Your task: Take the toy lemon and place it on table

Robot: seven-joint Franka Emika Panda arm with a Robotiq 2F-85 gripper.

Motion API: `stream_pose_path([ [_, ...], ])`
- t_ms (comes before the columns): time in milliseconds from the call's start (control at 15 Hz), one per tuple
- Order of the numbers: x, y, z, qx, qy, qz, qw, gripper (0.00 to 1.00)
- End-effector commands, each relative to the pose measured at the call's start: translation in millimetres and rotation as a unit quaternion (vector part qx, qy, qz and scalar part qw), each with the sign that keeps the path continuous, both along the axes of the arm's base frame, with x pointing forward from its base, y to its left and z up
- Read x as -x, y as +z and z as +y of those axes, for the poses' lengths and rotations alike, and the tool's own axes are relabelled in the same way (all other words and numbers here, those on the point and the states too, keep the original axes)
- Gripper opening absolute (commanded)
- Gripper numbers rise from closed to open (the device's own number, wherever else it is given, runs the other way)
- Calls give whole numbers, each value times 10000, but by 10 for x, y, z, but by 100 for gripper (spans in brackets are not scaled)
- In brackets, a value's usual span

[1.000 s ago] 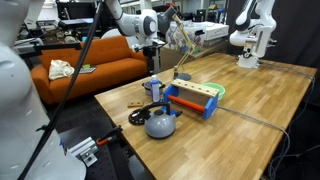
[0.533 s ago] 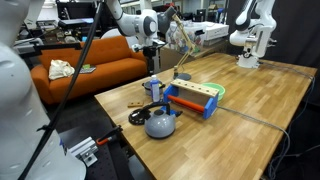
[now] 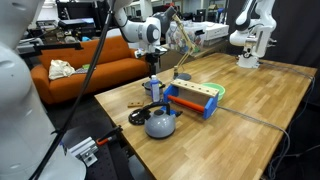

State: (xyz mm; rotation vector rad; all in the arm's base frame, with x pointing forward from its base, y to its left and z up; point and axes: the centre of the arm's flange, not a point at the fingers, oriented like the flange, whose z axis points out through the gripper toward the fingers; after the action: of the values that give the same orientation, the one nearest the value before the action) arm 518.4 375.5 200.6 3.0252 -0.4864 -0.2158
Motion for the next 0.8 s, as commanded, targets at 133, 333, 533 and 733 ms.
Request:
stream_pose_path([
  [133,-171,-271,37,-144,80,176,9997,100],
  [333,-102,-301,19,-32,44,150,9999,100],
  [533,-122,-282,30,-59,42,134,9999,100],
  [733,-122,-281,31,-60,42,134,9999,100],
])
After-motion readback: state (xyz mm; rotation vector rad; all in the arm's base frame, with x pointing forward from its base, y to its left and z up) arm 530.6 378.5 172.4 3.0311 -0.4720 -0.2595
